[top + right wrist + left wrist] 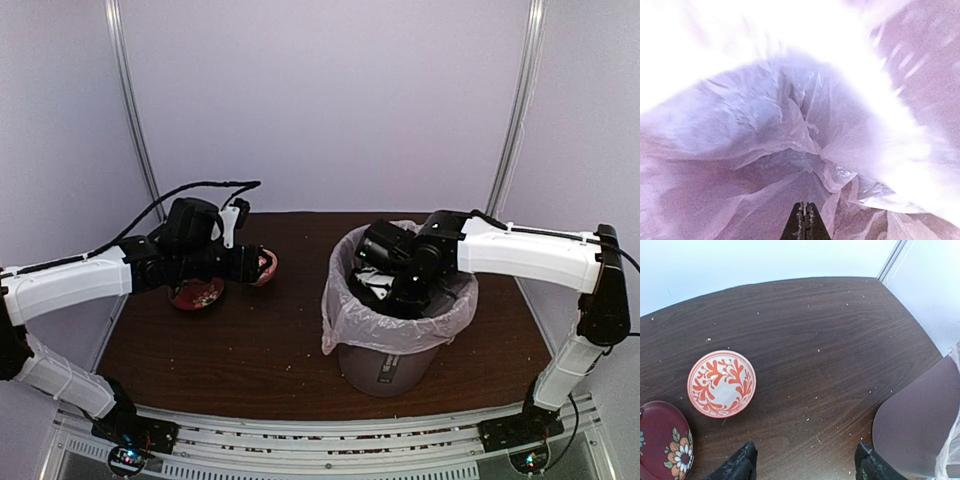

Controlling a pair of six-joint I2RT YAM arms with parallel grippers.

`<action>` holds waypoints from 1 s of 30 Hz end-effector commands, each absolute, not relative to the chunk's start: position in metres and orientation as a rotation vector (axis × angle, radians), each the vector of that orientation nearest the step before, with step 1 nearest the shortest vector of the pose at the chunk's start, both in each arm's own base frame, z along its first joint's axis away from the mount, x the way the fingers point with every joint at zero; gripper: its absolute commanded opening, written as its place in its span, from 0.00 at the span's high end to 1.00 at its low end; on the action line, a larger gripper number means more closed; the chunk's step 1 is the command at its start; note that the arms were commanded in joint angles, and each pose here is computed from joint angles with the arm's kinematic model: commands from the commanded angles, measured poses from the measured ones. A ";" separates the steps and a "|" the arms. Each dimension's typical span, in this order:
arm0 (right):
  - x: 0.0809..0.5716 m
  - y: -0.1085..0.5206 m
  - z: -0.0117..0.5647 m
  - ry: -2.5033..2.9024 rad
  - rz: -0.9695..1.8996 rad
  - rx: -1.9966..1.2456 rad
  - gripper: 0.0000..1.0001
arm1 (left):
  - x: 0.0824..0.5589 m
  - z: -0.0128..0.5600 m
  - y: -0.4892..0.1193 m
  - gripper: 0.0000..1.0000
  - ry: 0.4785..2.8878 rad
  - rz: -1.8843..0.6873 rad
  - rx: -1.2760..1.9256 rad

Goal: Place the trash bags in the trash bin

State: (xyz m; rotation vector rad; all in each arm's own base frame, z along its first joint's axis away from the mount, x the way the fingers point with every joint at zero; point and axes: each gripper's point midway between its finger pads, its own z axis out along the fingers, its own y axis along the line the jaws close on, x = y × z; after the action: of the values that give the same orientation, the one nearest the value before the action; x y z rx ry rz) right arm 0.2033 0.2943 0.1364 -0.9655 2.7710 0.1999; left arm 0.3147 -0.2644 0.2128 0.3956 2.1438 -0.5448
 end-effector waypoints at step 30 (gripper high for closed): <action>0.218 0.294 0.177 2.647 0.424 -0.714 0.98 | 0.305 0.367 -0.345 0.27 1.725 -0.910 0.706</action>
State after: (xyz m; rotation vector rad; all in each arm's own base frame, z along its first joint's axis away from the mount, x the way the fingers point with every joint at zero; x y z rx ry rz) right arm 0.2162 0.2873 0.1825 -0.7628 2.6787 0.3494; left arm 0.3218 -0.3229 0.3430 0.6535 1.8373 -0.7470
